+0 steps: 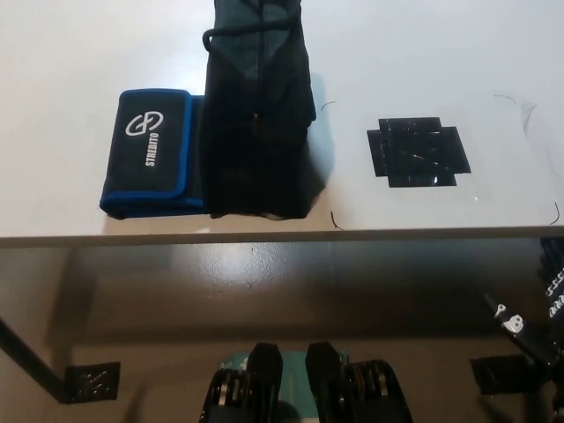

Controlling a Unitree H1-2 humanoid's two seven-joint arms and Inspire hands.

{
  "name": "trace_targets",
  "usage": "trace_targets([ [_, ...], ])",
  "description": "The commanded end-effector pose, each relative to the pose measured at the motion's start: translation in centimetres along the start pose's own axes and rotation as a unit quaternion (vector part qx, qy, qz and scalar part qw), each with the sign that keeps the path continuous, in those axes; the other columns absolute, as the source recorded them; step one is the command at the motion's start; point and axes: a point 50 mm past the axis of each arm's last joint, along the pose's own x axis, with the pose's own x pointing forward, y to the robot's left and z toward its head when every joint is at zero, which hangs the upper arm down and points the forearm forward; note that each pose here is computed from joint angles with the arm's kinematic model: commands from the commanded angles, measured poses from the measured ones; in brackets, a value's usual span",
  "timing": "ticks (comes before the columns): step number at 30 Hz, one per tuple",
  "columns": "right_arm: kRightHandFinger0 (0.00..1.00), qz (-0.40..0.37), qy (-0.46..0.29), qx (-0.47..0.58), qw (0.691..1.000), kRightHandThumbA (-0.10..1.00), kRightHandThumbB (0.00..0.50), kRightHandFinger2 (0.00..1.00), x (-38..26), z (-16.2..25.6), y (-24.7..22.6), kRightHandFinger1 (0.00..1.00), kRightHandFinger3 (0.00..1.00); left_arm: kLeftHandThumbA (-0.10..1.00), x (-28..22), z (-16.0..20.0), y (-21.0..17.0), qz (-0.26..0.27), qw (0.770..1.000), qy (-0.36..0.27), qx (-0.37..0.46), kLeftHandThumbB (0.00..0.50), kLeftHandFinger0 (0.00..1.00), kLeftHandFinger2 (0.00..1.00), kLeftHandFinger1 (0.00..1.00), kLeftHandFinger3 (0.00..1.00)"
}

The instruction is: Use both hands to pick up the lunch bag on the right hand side and smoothly move it near the note book on the left hand side

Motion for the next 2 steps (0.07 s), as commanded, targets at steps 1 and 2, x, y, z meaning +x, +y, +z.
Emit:
trace_targets([
  [1,1.00,0.003,-0.046,-0.004,0.999,1.00,0.165,1.00,1.10,1.26,-0.29,1.00,1.00,1.00,0.69,1.00,1.10,0.004,0.999,-0.033,0.014,0.176,1.00,1.00,1.00,1.00],
  [2,1.00,0.003,-0.046,-0.004,0.999,1.00,0.165,1.00,1.10,1.26,-0.29,1.00,1.00,1.00,0.69,1.00,1.10,0.004,0.999,-0.033,0.014,0.176,1.00,1.00,1.00,1.00],
])
